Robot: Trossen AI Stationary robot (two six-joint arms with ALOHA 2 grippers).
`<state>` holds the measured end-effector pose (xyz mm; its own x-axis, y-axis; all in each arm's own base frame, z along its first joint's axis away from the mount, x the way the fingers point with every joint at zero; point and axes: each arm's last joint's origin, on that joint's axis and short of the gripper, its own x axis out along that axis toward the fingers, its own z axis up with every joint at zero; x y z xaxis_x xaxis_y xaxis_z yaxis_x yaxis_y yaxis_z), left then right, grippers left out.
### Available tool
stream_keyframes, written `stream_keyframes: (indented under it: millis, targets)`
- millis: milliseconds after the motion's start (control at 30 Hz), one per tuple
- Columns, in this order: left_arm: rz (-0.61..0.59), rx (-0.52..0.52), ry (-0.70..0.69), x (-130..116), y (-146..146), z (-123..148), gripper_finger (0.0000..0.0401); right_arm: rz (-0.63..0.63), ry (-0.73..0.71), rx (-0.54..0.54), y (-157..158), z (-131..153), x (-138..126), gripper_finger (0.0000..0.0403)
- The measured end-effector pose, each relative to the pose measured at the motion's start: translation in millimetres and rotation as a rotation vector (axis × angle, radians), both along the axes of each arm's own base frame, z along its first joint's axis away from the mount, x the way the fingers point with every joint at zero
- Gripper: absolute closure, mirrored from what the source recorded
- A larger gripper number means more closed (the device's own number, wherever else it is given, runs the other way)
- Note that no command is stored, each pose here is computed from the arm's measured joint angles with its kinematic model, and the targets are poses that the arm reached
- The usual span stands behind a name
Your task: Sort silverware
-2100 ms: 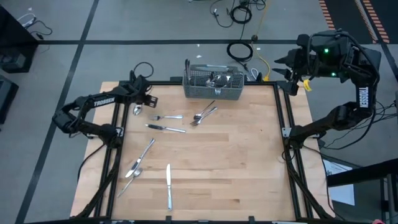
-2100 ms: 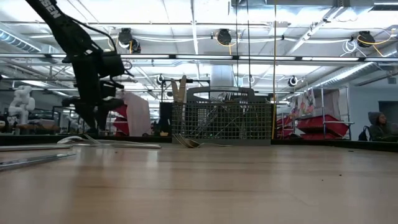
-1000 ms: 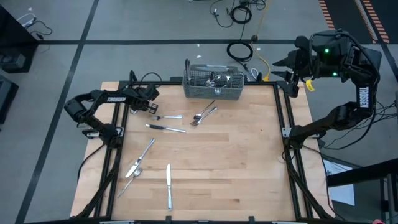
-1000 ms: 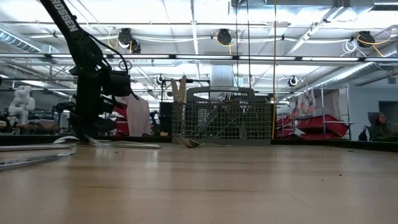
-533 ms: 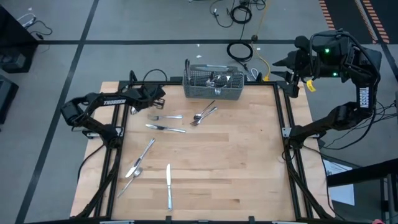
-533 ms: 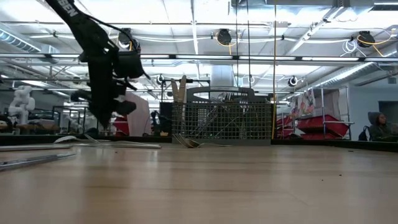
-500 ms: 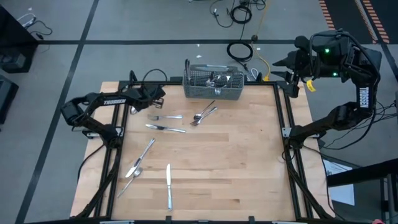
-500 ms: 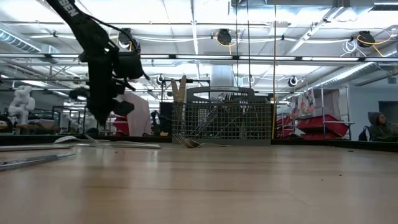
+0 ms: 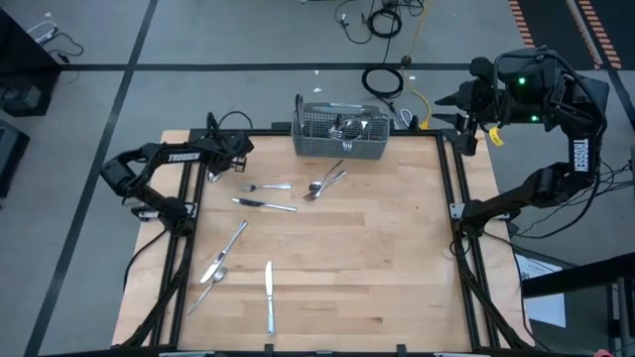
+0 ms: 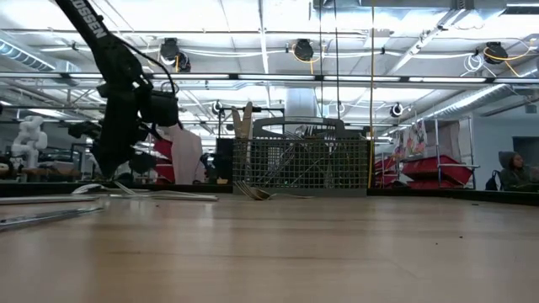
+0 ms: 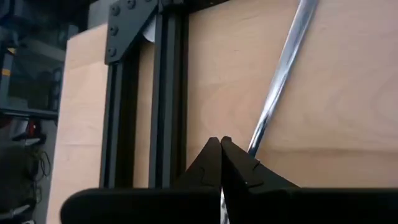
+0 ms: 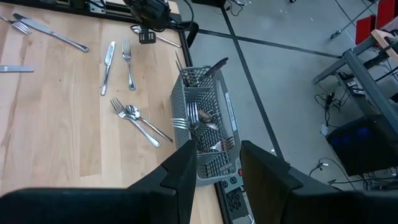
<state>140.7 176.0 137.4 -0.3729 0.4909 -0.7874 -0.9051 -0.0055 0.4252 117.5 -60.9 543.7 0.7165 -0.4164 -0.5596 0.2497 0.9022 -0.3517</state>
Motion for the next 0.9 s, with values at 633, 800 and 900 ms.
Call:
stream_keyframes:
  millis: [633,800,900]
  targets:
    - [-0.02,-0.167,-0.175,30,-25,-17,0.0401,0.006,-0.002,-0.004,0,0,0,0.0289]
    - [-0.126,-0.283,-0.417,46,-40,1,0.0401,0.01,-0.012,-0.018,0,2,1,0.0289]
    - [-0.239,-0.267,-0.44,51,-48,13,0.0399,0.012,-0.013,-0.021,0,2,1,0.0289]
